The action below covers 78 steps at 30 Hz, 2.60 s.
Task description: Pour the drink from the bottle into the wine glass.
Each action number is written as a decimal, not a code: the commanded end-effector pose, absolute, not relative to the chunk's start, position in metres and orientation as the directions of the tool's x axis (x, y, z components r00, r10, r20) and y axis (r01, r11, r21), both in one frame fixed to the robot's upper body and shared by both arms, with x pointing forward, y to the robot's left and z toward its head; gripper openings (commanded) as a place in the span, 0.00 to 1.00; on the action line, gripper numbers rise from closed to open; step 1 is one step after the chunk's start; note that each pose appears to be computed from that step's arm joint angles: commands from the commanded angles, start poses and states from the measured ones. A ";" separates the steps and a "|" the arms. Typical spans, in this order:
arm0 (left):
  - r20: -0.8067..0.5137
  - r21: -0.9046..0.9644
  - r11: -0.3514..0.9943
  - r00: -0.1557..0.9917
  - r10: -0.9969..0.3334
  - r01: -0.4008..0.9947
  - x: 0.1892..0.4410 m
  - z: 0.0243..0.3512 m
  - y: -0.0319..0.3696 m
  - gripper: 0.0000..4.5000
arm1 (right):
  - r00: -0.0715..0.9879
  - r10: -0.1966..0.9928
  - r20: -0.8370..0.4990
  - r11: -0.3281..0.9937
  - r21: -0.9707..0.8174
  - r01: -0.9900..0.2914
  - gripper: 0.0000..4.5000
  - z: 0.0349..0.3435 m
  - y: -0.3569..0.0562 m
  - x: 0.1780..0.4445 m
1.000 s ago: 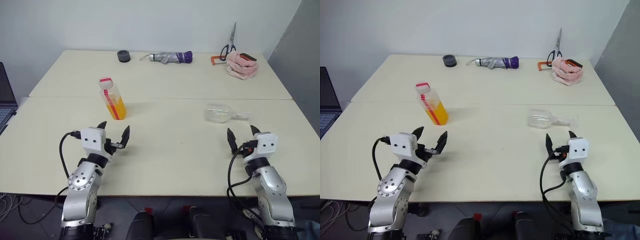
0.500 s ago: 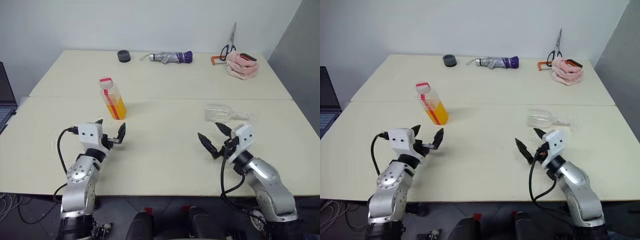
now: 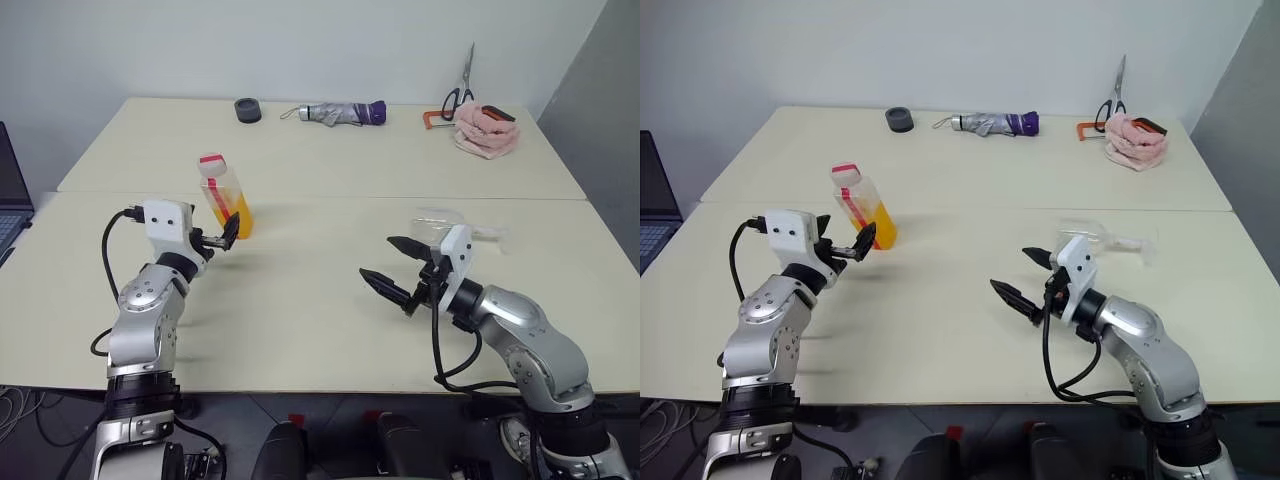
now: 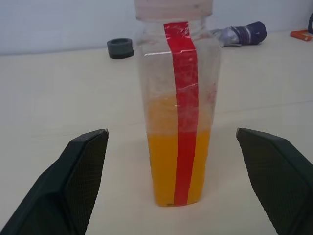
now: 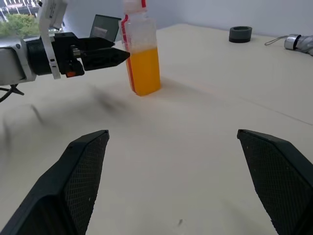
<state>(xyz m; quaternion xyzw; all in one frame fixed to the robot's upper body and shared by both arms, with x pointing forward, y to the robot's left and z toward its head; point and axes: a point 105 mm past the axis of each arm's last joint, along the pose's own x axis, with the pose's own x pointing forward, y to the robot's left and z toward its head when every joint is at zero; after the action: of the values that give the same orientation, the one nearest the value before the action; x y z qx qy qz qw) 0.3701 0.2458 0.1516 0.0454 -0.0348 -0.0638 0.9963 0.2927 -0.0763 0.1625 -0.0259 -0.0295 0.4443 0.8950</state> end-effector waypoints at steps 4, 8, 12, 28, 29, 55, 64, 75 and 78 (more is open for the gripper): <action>0.119 0.138 0.982 0.982 -0.145 0.128 0.380 0.172 0.244 1.00 | 0.604 0.793 0.080 0.609 -0.101 -0.787 1.00 0.177 -0.075 0.295; 0.130 0.146 0.979 0.978 -0.163 0.144 0.388 0.178 0.239 1.00 | 0.603 0.792 0.097 0.611 -0.097 -0.786 1.00 0.182 -0.074 0.297; 0.139 0.147 0.979 0.977 -0.164 0.143 0.394 0.182 0.239 1.00 | 0.599 0.795 0.100 0.607 -0.098 -0.789 1.00 0.183 -0.073 0.298; 0.146 0.146 0.974 0.971 -0.192 0.171 0.413 0.188 0.234 1.00 | 0.601 0.792 0.103 0.610 -0.102 -0.786 1.00 0.183 -0.074 0.300; 0.147 0.145 0.974 0.970 -0.194 0.173 0.414 0.188 0.233 1.00 | 0.601 0.792 0.103 0.610 -0.102 -0.786 1.00 0.183 -0.074 0.300; 0.195 0.102 0.974 0.956 -0.220 0.203 0.424 0.194 0.218 0.59 | 0.604 0.788 0.121 0.615 -0.105 -0.781 1.00 0.187 -0.074 0.302; 0.213 0.110 0.973 0.952 -0.220 0.201 0.423 0.196 0.217 0.43 | 0.602 0.789 0.122 0.614 -0.113 -0.782 1.00 0.188 -0.074 0.302; 0.192 0.146 0.931 0.913 -0.359 0.335 0.411 0.188 0.192 0.43 | 0.605 0.785 0.131 0.619 -0.140 -0.773 1.00 0.194 -0.078 0.298; 0.166 0.159 0.892 0.879 -0.447 0.423 0.401 0.186 0.176 0.43 | 0.610 0.782 0.126 0.623 -0.147 -0.769 1.00 0.195 -0.085 0.292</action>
<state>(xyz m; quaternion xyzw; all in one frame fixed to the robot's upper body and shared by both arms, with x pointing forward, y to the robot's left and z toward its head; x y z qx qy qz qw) 0.4072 0.1883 0.1670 0.0505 -0.0697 -0.1938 0.9773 0.3007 -0.0827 0.1787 -0.0326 -0.0566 0.4277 0.9016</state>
